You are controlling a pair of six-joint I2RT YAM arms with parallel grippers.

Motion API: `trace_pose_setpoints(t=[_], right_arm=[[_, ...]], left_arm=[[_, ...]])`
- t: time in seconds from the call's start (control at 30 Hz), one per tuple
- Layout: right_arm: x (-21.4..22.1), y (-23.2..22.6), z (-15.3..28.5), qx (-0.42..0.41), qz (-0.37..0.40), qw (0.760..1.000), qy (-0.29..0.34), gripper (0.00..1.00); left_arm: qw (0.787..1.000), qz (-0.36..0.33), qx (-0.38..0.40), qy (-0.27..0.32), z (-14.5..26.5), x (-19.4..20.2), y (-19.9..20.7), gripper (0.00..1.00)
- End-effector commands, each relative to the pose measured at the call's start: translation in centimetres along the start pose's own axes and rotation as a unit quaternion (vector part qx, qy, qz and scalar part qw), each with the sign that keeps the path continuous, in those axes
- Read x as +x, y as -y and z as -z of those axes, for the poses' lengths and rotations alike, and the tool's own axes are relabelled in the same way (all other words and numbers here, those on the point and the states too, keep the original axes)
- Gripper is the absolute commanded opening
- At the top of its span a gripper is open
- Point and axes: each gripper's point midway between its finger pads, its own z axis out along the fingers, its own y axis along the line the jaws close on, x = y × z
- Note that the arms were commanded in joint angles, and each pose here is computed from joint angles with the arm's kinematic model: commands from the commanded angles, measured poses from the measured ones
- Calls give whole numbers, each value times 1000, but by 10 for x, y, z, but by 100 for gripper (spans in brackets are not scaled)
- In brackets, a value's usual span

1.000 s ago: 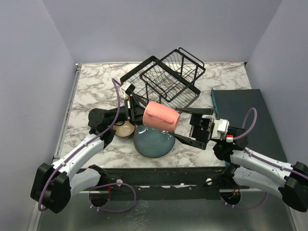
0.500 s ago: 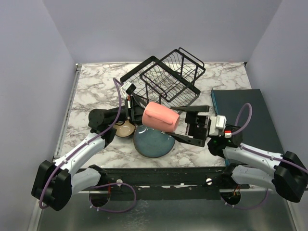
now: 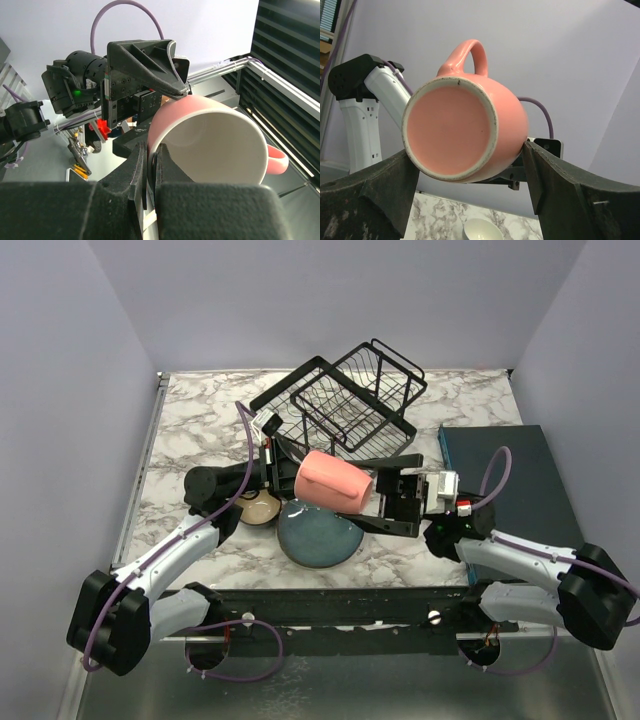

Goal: Load the mixed dishes into the dish rack
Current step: Turn the cup upside down in the dish rack.

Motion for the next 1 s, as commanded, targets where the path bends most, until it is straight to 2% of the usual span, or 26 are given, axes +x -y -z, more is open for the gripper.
trace_pose_setpoints(t=[0.0, 0.4, 0.5, 0.97], right_arm=[[-50, -11, -9, -39, 66, 993, 92, 84], [-62, -15, -11, -54, 73, 989, 113, 87], [-66, -16, -12, -55, 75, 989, 117, 100], [-78, -19, -14, -65, 92, 985, 128, 100]], left_arm=[[999, -27, 30, 1, -1, 0, 19, 0], [999, -21, 34, 8, -1, -2, 19, 0], [999, -21, 35, 9, -1, -2, 20, 0], [999, -15, 38, 15, 0, -2, 21, 0]])
